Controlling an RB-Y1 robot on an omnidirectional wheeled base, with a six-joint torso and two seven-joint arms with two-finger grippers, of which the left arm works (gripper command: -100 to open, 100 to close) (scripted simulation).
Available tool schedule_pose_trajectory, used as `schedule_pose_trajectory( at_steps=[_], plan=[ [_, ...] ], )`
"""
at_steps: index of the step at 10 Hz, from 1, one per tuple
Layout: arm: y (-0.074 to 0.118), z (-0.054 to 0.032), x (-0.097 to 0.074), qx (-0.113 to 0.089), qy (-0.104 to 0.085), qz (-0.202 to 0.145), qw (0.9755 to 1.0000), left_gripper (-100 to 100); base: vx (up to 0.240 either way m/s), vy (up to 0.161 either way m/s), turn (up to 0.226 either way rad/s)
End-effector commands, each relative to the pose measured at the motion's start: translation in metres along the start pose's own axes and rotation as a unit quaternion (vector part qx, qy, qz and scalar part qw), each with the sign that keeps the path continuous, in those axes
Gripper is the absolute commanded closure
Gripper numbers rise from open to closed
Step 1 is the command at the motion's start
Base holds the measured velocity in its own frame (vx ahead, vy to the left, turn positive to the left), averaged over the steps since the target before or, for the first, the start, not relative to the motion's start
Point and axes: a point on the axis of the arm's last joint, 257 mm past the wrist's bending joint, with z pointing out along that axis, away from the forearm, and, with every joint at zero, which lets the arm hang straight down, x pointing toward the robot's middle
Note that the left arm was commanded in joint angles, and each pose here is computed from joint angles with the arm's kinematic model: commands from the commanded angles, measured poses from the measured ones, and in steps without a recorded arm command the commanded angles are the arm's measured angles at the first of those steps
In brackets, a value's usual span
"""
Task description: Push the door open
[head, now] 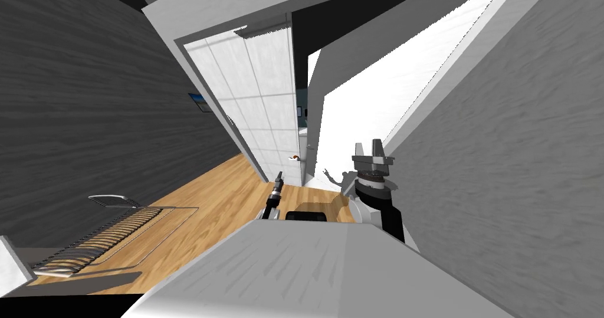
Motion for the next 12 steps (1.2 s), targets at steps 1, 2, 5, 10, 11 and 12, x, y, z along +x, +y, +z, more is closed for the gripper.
schedule_pose_trajectory(
  at_steps=[1, 2, 5, 10, 11, 12],
  plan=[
    [0.010, -0.0030, 0.005, -0.012, 0.003, -0.005, 0.9999, -100, 0.124, 0.023, -0.043],
    [0.016, -0.0042, 0.008, -0.018, 0.004, -0.008, 0.9998, -100, 0.101, 0.014, -0.033],
    [0.040, -0.0102, 0.023, -0.044, 0.011, -0.022, 0.9987, -100, 0.121, 0.035, -0.056],
    [0.063, -0.0172, 0.039, -0.070, 0.018, -0.037, 0.9967, -100, 0.121, 0.026, -0.032],
    [0.067, -0.0187, 0.043, -0.075, 0.019, -0.040, 0.9962, -100, 0.104, 0.033, -0.042],
    [0.071, -0.0204, 0.047, -0.081, 0.020, -0.044, 0.9956, -100, 0.120, 0.037, -0.039]
  ],
)
